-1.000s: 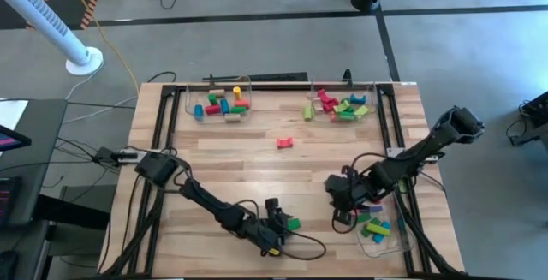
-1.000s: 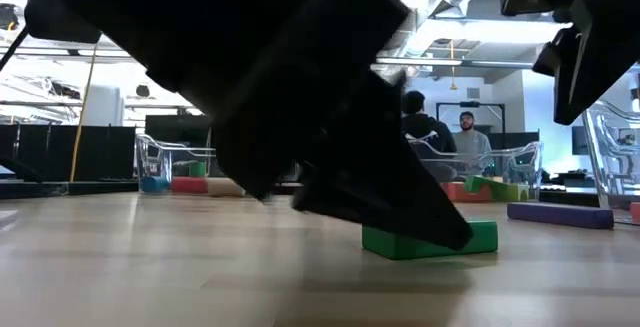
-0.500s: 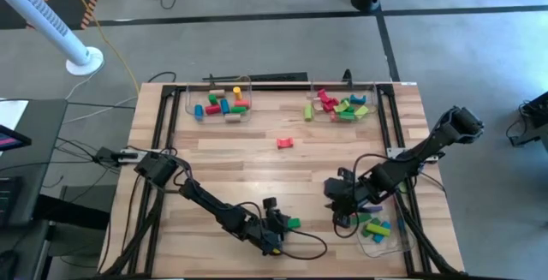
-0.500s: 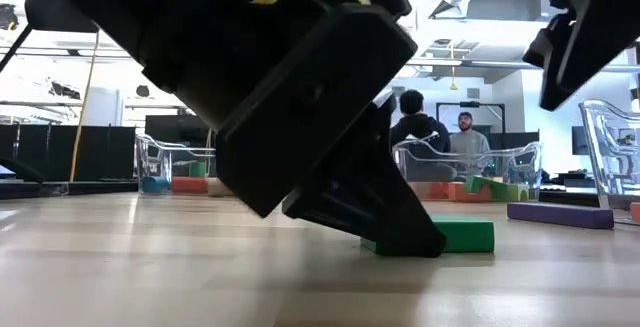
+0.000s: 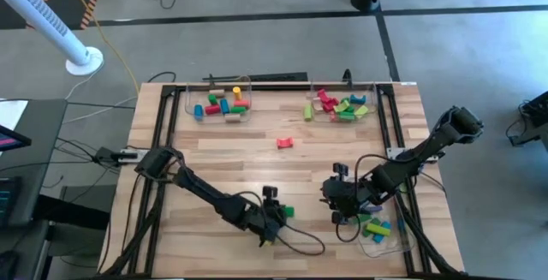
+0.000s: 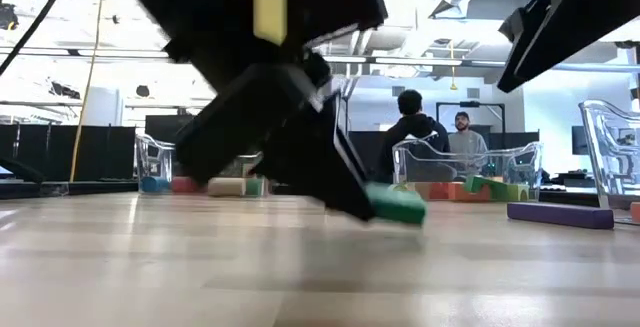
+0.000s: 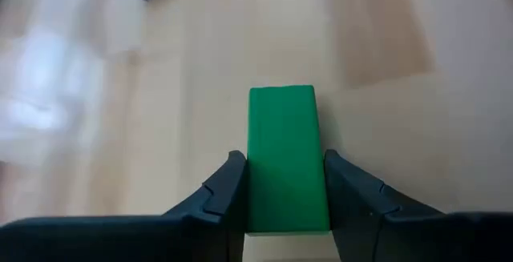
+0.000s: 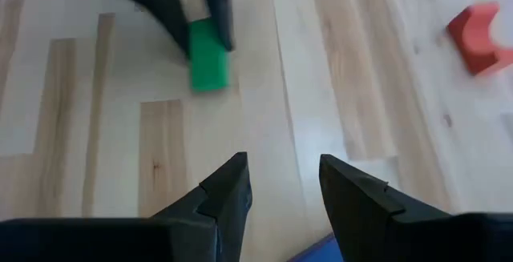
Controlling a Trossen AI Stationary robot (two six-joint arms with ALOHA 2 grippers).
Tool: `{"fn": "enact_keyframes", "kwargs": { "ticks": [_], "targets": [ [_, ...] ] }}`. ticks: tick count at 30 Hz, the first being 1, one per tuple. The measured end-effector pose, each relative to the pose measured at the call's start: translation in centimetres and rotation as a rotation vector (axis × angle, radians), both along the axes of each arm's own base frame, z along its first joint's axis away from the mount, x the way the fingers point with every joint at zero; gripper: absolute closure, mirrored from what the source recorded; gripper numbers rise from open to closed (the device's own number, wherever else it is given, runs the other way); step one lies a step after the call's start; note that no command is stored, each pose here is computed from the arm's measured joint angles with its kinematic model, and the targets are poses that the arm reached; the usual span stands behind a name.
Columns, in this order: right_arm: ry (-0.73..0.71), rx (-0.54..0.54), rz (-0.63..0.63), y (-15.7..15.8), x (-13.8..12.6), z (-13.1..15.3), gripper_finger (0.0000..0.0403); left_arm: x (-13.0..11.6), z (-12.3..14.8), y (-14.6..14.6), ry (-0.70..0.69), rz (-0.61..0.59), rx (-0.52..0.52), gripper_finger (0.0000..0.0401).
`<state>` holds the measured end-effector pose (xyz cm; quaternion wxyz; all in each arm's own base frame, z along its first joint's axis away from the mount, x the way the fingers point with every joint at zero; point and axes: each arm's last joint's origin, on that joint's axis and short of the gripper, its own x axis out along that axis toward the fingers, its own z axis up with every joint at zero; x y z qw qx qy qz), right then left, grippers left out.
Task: Sort blocks by size
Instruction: Put the green rectangular block into the bottom transparent bin
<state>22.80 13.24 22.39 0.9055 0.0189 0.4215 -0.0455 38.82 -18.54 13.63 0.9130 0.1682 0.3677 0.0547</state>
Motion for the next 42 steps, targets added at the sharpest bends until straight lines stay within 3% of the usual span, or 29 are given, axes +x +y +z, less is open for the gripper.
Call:
{"fn": "enact_keyframes", "kwargs": {
  "ticks": [8,14,19,27,36,42],
  "targets": [
    [-0.149,-0.141,0.113,1.7,-0.1,0.8,0.0223,-1.3,6.5,3.1,-0.061,-0.053,0.043,0.0279],
    [-0.288,-0.32,0.203,2.2,0.7,2.0,0.0223,-3.5,10.5,7.0,-0.172,-0.164,-0.113,0.0279],
    [-0.337,-0.453,0.257,1.6,2.5,2.1,0.0223,-5.6,10.8,11.2,-0.252,-0.276,-0.281,0.0279],
    [-0.318,-0.677,0.315,-0.2,6.3,0.1,0.0223,-7.1,8.5,16.6,-0.316,-0.419,-0.521,0.0279],
    [-0.352,-0.801,0.34,-2.0,8.9,-0.9,0.0178,-7.2,8.6,19.6,-0.321,-0.487,-0.55,0.0279],
    [-0.33,-0.8,0.338,-3.6,10.1,-1.9,0.0158,-7.3,8.6,20.7,-0.336,-0.488,-0.526,0.0279]
  ]
}}
